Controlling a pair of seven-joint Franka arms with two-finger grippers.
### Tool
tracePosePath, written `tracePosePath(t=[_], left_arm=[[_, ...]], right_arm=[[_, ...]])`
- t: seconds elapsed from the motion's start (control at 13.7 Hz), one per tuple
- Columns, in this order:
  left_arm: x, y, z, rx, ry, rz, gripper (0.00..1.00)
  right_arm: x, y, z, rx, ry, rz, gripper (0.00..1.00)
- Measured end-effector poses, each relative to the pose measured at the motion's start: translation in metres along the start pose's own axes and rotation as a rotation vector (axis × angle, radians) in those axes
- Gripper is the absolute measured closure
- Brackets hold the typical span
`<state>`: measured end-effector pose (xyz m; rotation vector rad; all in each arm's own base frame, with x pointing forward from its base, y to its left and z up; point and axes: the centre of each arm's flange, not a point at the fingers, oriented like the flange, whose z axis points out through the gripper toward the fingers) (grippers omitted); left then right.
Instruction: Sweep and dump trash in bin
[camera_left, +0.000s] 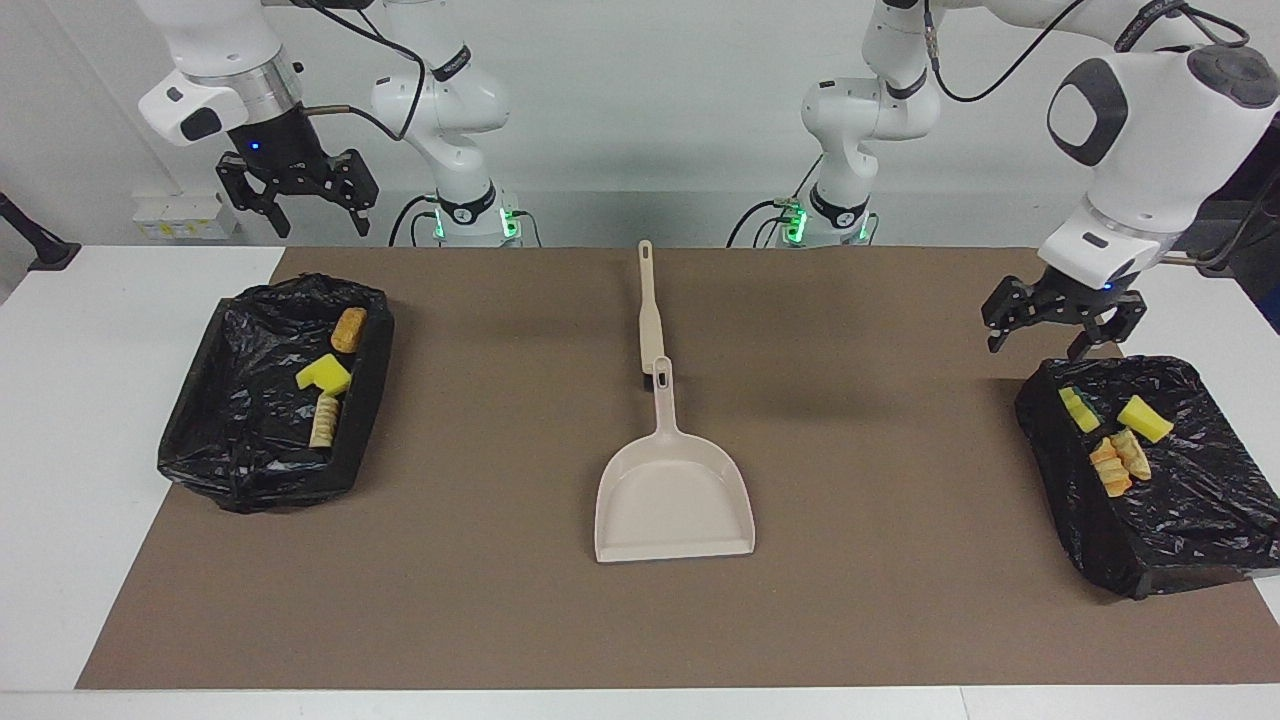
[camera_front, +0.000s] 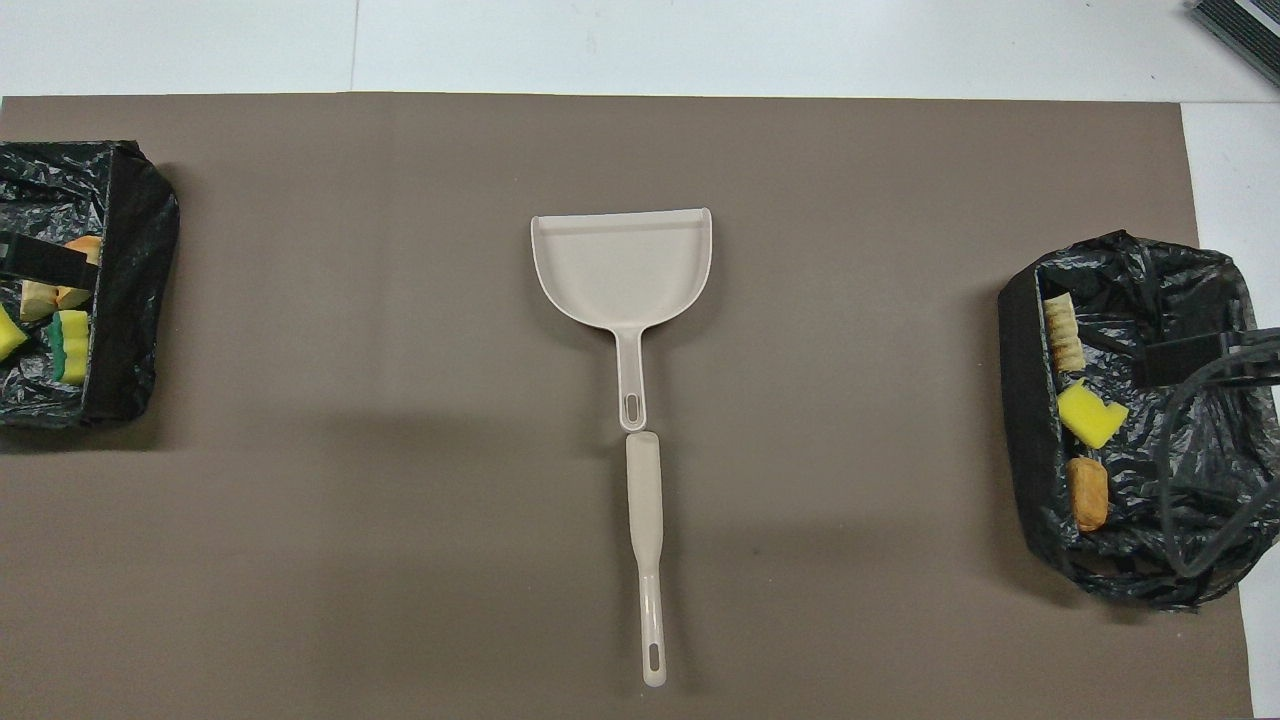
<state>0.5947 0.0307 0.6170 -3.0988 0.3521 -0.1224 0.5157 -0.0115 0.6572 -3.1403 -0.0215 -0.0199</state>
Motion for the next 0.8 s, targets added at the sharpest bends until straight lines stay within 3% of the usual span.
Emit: tracePosePath(t=[0.51,0.8], left_arm=[[-0.032,0.022,-0.004,-0.032,-0.073,0.028,0.00],[-0.031,0.023,-0.002,-0.025,-0.044,0.029,0.00]], right_arm=[[0.000,0.000,0.000,0.000,0.000,0.000,0.00],[0.000,0.000,0.000,0.000,0.000,0.000,0.00]])
